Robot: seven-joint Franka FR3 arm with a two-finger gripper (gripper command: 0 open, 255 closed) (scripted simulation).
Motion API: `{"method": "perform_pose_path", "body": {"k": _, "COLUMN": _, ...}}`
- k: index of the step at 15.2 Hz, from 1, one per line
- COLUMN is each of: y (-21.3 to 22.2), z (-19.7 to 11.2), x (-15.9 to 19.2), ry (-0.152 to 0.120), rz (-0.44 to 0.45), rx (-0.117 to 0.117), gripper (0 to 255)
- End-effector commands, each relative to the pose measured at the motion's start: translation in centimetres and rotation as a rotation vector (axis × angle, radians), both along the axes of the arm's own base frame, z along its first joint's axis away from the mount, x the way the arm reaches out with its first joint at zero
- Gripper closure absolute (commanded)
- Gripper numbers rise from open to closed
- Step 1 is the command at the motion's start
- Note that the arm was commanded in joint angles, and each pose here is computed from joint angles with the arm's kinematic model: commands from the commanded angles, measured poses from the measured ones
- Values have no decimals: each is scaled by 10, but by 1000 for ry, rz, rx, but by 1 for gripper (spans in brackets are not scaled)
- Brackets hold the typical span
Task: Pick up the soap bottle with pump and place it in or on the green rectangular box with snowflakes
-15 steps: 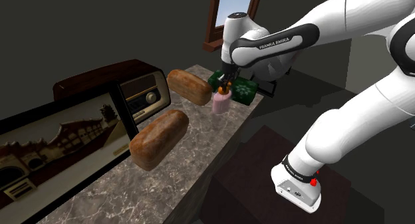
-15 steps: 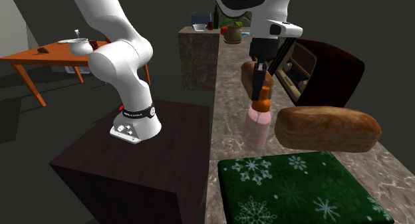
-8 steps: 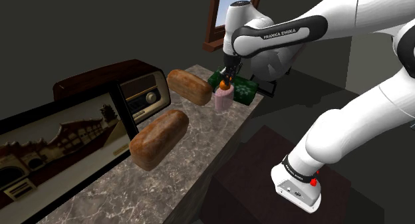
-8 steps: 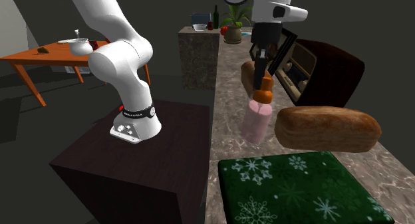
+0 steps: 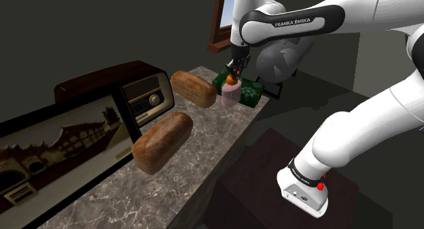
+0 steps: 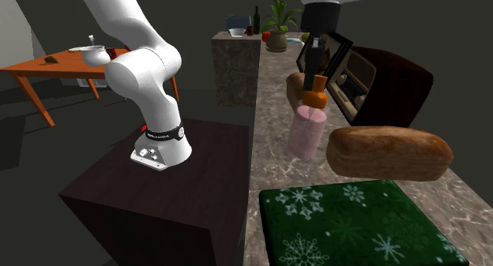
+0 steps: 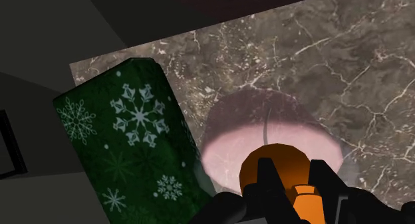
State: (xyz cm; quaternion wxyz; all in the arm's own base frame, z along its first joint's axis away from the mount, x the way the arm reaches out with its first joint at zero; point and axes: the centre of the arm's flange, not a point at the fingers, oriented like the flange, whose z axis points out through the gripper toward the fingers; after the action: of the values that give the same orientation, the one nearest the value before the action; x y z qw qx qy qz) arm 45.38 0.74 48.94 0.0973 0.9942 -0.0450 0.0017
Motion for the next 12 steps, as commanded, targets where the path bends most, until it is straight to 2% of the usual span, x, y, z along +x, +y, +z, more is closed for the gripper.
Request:
{"method": "perform_pose_path", "body": {"k": 1, "y": 0, "z": 11, "x": 0, "ry": 0, "rz": 0, "rx": 0, "gripper": 255}}
{"method": "perform_pose_path", "body": {"k": 12, "y": 0, "z": 69, "x": 0, "ry": 0, "rz": 0, "rx": 0, "gripper": 255}}
